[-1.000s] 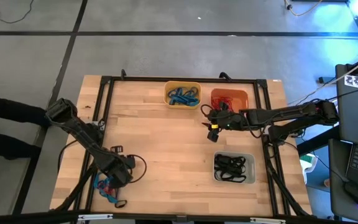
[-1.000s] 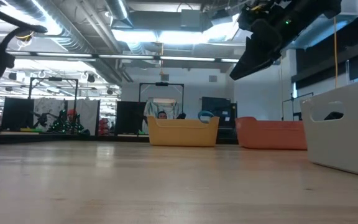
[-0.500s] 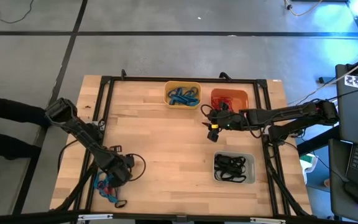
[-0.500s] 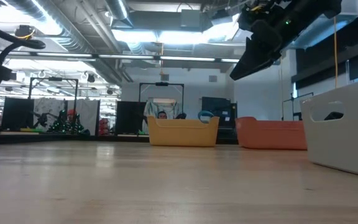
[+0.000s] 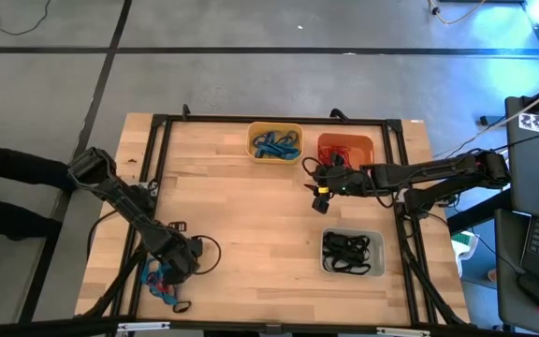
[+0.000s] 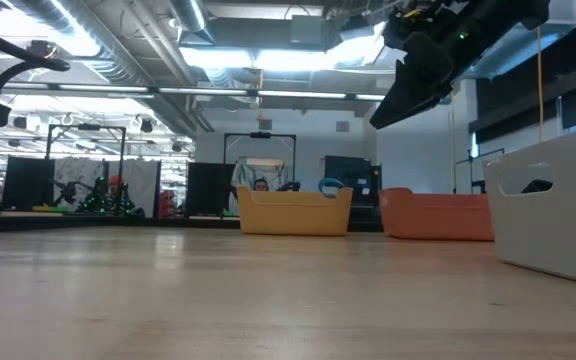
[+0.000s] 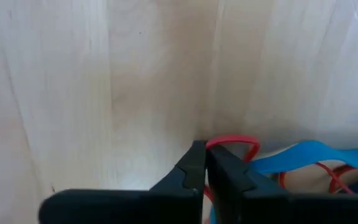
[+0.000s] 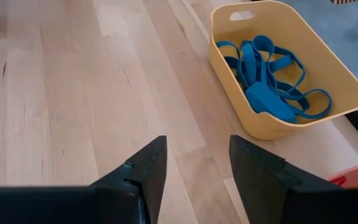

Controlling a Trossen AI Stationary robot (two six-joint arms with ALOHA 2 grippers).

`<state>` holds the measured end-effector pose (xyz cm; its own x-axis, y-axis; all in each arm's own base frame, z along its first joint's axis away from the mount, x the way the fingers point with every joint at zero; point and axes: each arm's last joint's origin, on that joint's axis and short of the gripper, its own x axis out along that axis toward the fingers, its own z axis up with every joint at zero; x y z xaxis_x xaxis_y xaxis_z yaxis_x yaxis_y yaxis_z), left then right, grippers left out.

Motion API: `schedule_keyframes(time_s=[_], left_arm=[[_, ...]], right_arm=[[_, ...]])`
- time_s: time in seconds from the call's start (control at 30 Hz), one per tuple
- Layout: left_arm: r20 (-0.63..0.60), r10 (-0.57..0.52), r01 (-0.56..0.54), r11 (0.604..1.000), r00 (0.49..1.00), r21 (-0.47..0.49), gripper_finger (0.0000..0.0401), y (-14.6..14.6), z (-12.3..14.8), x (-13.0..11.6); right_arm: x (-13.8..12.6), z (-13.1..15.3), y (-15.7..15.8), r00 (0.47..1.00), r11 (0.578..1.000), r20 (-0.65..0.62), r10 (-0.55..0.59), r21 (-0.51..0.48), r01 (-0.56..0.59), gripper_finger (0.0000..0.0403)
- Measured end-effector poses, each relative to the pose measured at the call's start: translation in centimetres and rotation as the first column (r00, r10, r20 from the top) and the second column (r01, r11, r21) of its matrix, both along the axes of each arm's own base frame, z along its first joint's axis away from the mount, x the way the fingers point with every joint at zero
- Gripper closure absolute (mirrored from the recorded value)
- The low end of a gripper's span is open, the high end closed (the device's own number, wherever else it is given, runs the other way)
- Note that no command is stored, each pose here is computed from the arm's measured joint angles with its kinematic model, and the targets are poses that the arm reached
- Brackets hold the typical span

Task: Sort rubber bands into baskets
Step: Put the red rubber band into the orange bin

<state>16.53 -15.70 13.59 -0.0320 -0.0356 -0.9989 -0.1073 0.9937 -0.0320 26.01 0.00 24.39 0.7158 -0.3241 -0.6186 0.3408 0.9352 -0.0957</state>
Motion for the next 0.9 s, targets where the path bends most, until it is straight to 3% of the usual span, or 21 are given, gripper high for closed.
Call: schedule_keyframes(time_s=[0.3,0.77,0.9], left_arm=[[0.011,-0.006,0.006,1.0,1.0,0.009,0.0397,0.2,0.3,0.6],[0.294,-0.098,0.058,0.988,0.951,0.142,0.0396,0.2,5.0,4.1],[0.356,-0.128,0.062,0.98,0.925,0.19,0.0397,0.5,6.1,4.6]], right_arm=[[0.0,0.0,0.0,1.0,1.0,0.001,0.0,0.0,0.0,0.0228],[0.0,0.0,0.0,1.0,1.0,0.007,0.005,0.013,-0.005,0.0228],[0.1,-0.1,0.1,1.0,0.999,0.004,0.023,0.027,-0.023,0.0206]])
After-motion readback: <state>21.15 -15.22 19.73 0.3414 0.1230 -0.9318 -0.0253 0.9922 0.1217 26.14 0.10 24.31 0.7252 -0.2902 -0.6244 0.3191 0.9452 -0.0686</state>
